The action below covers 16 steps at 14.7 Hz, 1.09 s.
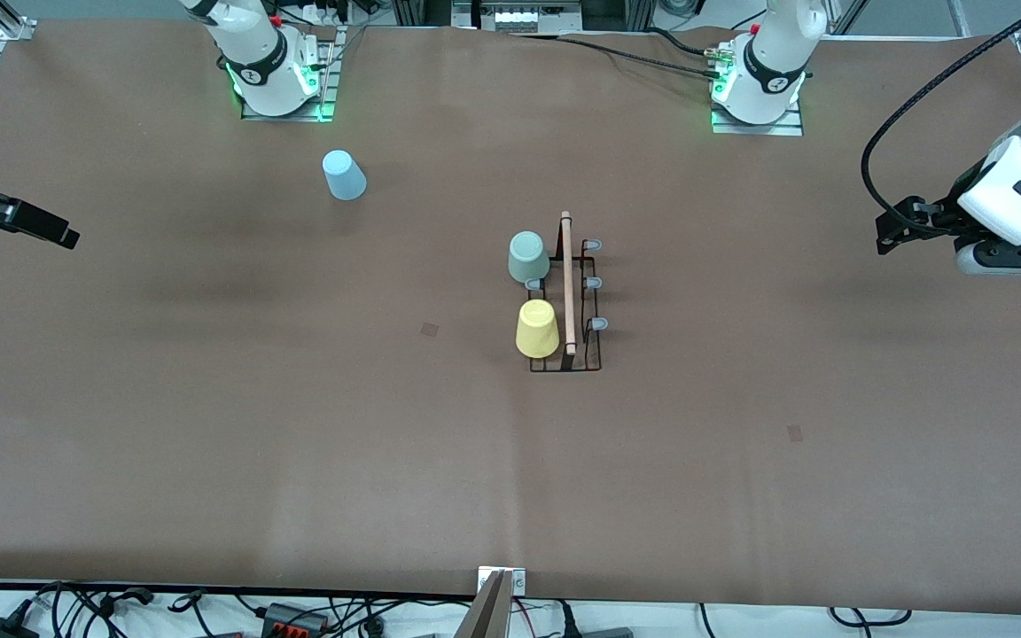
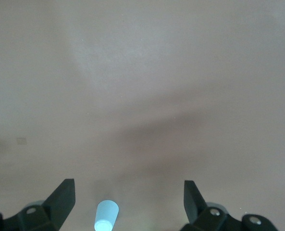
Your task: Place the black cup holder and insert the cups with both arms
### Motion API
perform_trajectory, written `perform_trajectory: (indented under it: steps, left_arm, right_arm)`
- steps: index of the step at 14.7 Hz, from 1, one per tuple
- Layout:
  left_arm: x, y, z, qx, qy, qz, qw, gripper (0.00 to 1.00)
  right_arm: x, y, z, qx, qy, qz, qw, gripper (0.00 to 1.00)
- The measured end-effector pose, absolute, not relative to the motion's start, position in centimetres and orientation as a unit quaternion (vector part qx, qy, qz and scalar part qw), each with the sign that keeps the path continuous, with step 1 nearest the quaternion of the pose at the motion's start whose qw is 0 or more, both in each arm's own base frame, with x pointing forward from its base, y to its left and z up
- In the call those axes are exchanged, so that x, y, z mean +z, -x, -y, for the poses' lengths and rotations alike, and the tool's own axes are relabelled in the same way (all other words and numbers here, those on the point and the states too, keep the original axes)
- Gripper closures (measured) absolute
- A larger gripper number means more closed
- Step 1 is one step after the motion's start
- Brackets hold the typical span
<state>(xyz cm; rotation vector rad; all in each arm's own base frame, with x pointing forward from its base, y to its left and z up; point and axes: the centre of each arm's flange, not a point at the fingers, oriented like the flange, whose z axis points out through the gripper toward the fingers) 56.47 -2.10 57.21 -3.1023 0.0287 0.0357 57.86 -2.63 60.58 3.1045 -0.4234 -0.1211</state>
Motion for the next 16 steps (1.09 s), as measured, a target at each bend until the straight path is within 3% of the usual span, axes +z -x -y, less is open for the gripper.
perform_trajectory:
  steps: [16]
  left_arm:
    - [57.2,-56.5,2.1,0.011,1.000,-0.009,0.020,0.00]
  right_arm:
    - [60.9,-58.7,2.4,-0.008,-0.999,0.032,0.015,0.00]
